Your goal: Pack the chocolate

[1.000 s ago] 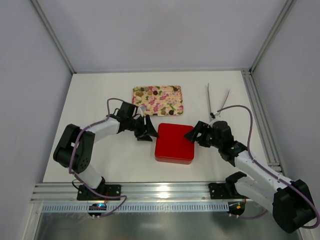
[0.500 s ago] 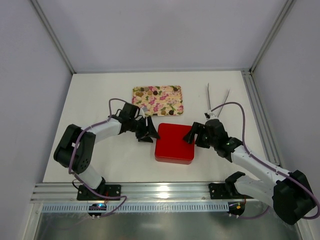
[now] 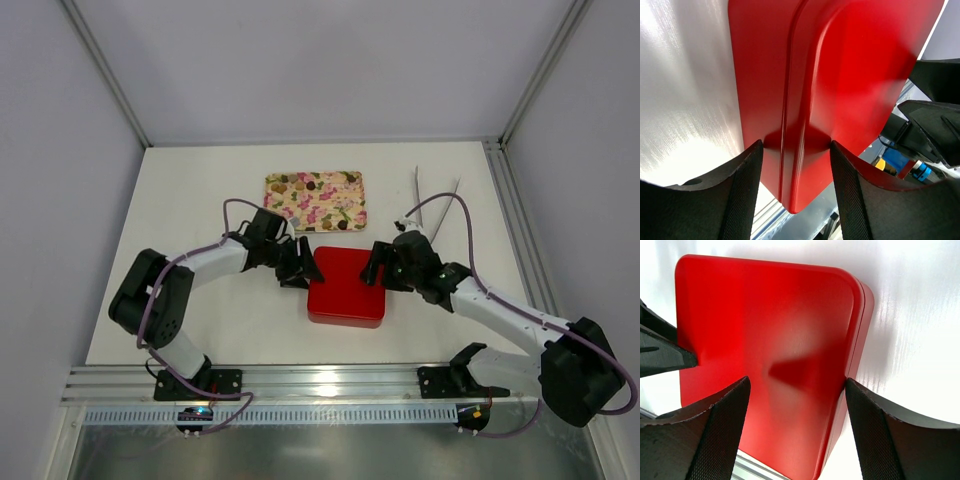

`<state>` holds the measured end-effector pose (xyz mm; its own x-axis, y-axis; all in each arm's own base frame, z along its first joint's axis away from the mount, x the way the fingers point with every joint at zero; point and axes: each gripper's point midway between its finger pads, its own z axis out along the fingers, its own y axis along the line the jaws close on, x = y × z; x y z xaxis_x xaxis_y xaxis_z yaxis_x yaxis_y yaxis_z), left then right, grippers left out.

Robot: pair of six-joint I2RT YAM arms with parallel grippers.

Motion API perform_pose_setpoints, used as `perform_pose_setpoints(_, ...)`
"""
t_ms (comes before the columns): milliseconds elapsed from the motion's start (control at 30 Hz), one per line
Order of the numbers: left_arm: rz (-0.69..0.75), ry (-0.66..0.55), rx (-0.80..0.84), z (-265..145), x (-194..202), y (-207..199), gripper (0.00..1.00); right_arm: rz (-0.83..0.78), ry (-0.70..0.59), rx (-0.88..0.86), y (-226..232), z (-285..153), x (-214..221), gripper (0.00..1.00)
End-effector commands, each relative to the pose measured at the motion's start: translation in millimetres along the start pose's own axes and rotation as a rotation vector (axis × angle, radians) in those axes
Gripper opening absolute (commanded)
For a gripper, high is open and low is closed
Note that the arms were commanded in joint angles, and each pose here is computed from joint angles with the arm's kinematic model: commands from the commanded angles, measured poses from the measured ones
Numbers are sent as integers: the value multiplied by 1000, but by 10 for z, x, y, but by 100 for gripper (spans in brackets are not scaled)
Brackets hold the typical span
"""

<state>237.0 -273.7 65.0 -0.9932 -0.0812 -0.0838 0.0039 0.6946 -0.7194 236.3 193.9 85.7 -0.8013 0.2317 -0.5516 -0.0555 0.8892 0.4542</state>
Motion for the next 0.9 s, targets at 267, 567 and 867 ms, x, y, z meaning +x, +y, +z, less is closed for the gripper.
perform_pose_setpoints(267,-45,-30,-88,-17,12,148,50,-24,-6,51,-77,67,4,78)
perform_pose_setpoints(567,-95,-11,-171,97,152,396,45,-3,34,35,-184,139,244,77)
perform_pose_setpoints(867,-140,16,-258,215,307,643,45,34,62,38,-348,152,501,77)
